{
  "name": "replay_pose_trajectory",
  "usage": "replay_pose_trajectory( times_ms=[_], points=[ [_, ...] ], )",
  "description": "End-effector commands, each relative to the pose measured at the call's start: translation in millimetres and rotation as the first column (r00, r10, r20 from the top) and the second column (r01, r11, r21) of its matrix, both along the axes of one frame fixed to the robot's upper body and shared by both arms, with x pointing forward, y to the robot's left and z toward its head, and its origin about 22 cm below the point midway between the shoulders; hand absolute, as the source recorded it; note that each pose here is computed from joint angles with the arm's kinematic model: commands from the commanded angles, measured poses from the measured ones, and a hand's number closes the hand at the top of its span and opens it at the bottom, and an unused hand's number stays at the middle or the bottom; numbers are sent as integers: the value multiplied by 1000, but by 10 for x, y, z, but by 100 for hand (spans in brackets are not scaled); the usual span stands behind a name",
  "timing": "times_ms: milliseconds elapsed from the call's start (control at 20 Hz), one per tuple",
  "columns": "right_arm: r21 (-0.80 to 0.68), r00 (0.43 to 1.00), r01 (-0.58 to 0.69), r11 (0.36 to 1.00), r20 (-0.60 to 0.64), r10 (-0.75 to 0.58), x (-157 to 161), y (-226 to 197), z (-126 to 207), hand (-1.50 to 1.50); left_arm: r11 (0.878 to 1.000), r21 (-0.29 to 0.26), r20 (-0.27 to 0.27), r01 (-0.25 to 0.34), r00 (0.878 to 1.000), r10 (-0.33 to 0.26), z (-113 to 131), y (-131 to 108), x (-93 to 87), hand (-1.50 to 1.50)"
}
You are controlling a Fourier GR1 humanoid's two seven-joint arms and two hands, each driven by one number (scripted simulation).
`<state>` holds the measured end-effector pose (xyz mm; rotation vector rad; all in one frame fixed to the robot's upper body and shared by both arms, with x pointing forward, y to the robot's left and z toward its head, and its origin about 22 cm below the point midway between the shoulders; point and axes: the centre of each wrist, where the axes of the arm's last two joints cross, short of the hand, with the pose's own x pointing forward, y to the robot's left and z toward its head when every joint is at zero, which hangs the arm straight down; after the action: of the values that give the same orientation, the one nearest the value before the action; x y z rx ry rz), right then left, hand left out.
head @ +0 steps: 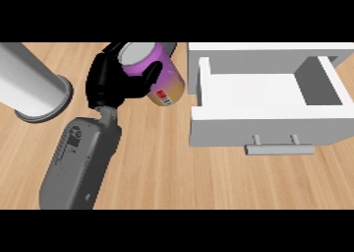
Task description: Pick up the can, place it into the drawer and close the drawer
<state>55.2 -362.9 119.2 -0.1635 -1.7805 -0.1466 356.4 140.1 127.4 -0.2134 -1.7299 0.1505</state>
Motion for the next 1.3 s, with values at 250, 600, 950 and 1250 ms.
replay_pose_trajectory(
  times_ms=[250,600,950,1250],
  points=[
    [2,1000,7,1000,6,-7,68,7,-107,-150,999,42,-2,20,1000,-20,331,-530,231,150],
    [17,1000,-14,1000,11,14,96,-16,-119,-150,999,48,17,3,1000,-3,735,-901,347,150],
    [5,1000,-24,1000,8,24,284,31,96,-150,998,51,14,20,1000,-21,898,-1084,578,150],
    [4,999,-32,999,27,32,227,43,13,-150,996,85,3,8,1000,-9,769,-1281,614,150]
  ],
)
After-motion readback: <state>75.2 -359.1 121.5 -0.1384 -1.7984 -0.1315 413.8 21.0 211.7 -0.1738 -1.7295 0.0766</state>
